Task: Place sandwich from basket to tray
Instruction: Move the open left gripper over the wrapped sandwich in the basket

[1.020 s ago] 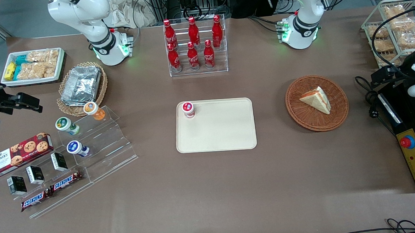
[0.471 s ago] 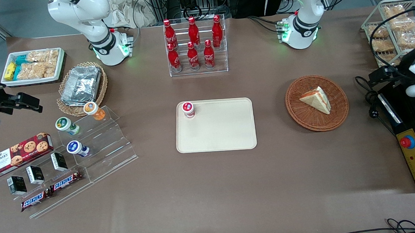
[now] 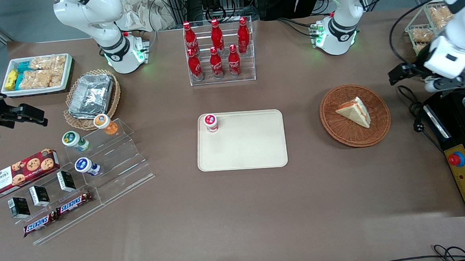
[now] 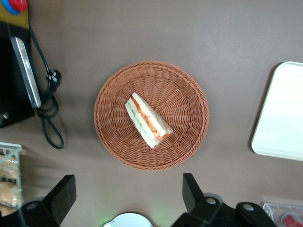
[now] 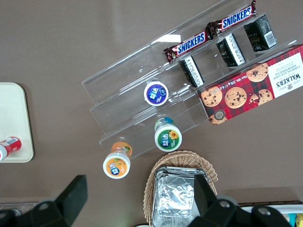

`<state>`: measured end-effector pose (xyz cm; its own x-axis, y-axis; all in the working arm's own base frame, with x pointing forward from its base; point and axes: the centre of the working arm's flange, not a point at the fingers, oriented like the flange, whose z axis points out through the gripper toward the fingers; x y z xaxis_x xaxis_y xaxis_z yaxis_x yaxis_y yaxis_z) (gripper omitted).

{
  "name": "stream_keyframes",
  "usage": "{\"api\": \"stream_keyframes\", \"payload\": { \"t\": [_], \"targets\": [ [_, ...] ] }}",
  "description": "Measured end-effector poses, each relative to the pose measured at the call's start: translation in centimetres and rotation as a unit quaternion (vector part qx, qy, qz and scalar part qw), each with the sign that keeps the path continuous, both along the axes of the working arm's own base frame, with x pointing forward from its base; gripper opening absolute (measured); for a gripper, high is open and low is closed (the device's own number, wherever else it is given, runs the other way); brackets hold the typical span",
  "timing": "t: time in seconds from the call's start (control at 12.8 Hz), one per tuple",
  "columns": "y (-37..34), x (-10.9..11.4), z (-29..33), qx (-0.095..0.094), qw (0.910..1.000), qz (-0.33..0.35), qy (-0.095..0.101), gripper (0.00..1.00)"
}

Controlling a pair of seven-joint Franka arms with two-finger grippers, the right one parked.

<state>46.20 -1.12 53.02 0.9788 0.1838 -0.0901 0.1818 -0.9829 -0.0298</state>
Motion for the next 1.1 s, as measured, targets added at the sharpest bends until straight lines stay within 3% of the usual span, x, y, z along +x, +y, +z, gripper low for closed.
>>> {"api": "stream_keyframes", "payload": {
  "t": [0.24, 0.47, 0.63, 1.1],
  "targets": [
    [-1.7, -1.3, -3.0, 0.007, 0.9978, 0.066, -0.002, 1.00],
    [-2.1, -1.5, -5.9, -0.009, 0.9901, 0.140, -0.008, 1.00],
    [-2.2, -1.6, -8.7, -0.015, 0.9813, 0.191, -0.015, 1.00],
    [-2.1, -2.3, -17.8, -0.007, 0.9486, 0.316, -0.017, 1.00]
  ]
}}
